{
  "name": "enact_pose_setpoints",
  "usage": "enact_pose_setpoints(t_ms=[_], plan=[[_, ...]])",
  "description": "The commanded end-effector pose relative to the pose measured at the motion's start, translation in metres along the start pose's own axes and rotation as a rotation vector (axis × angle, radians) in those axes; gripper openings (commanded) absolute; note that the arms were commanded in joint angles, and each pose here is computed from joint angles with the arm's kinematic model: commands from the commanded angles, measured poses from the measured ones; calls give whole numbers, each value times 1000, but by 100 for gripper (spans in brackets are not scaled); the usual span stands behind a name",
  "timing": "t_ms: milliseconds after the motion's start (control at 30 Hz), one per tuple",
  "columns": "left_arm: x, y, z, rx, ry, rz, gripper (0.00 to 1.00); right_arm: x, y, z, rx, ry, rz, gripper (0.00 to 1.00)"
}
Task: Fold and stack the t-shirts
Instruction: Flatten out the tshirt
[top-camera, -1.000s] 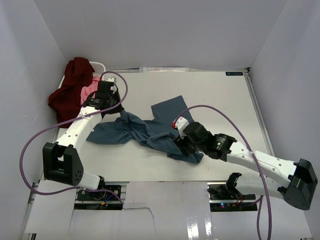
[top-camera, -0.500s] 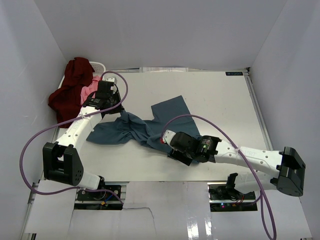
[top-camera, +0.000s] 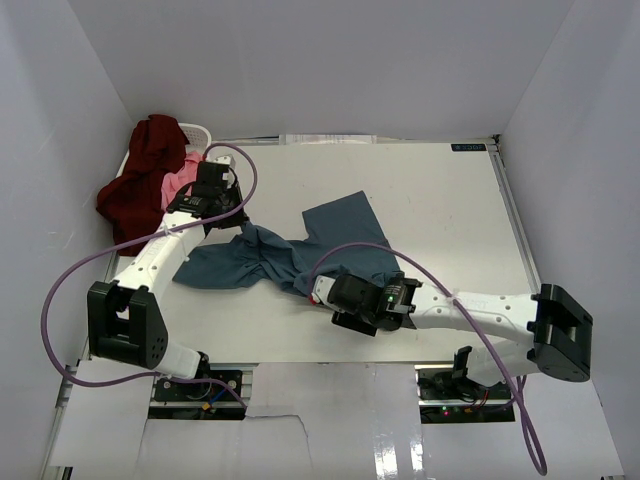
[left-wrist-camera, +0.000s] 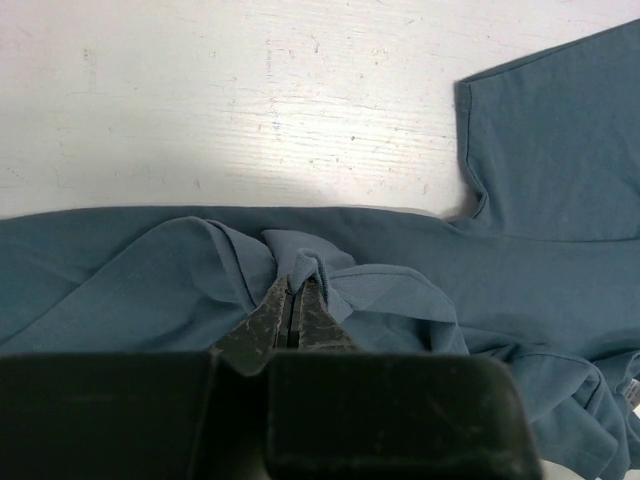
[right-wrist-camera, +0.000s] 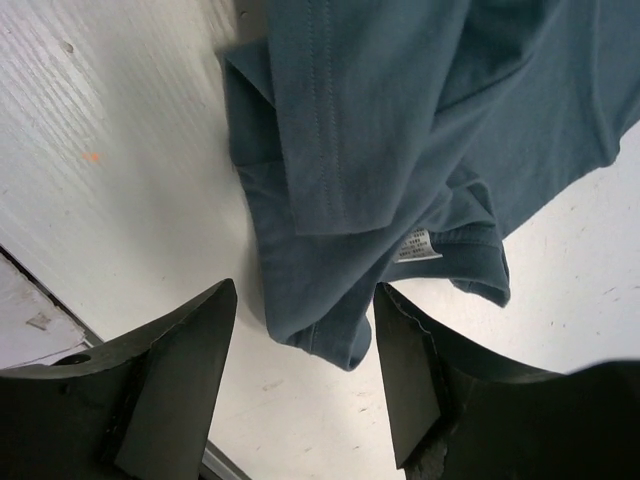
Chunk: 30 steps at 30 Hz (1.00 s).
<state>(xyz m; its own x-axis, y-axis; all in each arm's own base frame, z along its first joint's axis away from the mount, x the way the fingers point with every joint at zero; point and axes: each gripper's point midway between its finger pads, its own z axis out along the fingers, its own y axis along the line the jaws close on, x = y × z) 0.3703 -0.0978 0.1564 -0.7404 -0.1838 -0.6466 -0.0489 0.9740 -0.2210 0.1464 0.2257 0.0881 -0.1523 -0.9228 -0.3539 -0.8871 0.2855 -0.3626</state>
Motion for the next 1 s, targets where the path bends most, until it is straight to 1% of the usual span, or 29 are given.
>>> enact_pose_setpoints(t_ms=[0, 233, 667, 767, 833, 933, 967], plan=[[-6, 0, -3, 1, -15, 7, 0, -10, 0, 5, 16, -20, -54, 63], [-5, 0, -3, 0, -12, 9, 0, -17, 1, 14, 16, -36, -73, 62], [-5, 2, -1, -6, -10, 12, 0, -19, -8, 32, 88, 6, -132, 59], [-4, 2, 0, -6, -6, 12, 0, -20, -10, 34, 103, 7, -137, 54], [-3, 1, 0, -4, -5, 11, 0, -22, -13, 35, 120, 5, -136, 54], [-3, 1, 0, -3, -5, 12, 0, -24, -15, 37, 135, 2, -138, 49], [-3, 1, 0, -5, -5, 12, 0, -24, -15, 39, 138, 8, -144, 43]])
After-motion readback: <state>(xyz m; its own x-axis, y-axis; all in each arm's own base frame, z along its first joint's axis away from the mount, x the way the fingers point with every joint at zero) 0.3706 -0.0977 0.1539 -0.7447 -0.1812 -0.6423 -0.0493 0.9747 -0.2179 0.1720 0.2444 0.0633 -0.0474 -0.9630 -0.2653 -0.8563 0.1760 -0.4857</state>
